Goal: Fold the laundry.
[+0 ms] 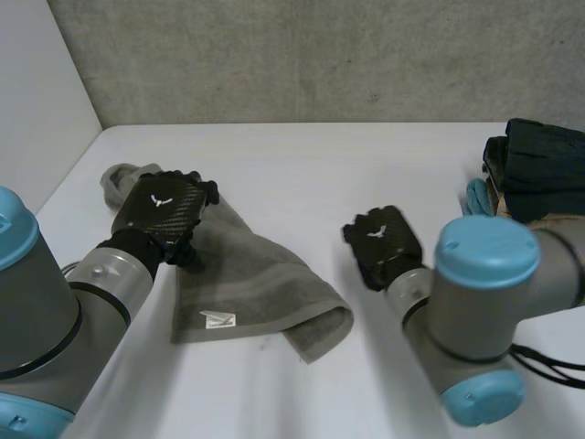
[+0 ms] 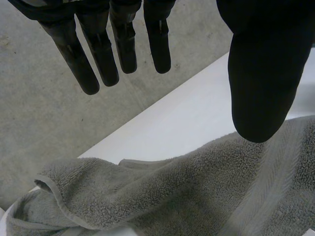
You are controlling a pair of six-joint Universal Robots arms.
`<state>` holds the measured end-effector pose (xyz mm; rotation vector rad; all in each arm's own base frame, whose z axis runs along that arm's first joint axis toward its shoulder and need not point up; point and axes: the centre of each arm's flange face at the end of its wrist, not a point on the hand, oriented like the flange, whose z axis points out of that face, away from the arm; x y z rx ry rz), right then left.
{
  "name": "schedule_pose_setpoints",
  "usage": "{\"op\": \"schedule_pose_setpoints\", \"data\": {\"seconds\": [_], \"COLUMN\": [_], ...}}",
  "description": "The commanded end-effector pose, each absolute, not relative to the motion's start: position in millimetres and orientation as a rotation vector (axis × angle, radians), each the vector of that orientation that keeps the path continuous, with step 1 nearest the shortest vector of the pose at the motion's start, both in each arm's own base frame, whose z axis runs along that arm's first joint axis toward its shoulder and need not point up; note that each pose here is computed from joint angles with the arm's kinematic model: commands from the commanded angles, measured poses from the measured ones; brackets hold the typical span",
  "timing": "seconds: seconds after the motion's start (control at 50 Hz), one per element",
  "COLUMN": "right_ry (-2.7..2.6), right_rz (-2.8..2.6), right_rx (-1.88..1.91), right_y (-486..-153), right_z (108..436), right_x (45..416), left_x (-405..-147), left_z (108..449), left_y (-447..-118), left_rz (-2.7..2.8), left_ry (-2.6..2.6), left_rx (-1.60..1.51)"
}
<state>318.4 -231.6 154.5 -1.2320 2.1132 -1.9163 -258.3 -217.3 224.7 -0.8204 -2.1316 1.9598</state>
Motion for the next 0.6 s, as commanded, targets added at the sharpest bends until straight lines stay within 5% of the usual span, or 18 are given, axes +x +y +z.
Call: {"op": "schedule_pose_setpoints", "data": {"seconds": [0.02, 0.3, 0.6], "right_ry": [2.278, 2.061, 2.100], "right_rz": [-1.862, -1.463, -1.535], "right_rx": [-1.252, -0.861, -1.095], "right_y": [-262.0, -217.9, -208.4], "right_z": [161.1, 173.9, 128.9], "right_x": [279.8, 310.8, 342.6], "left_x": [-257.7, -257.5, -256.8], "left_z": [224.7, 223.8, 222.7], "left_y": [-217.5, -217.2, -214.1], "left_rz": [1.959, 1.959, 1.955], "left_ry": [-2.135, -2.135, -2.132], "left_rx": [-0.819, -0.817, -0.821]}}
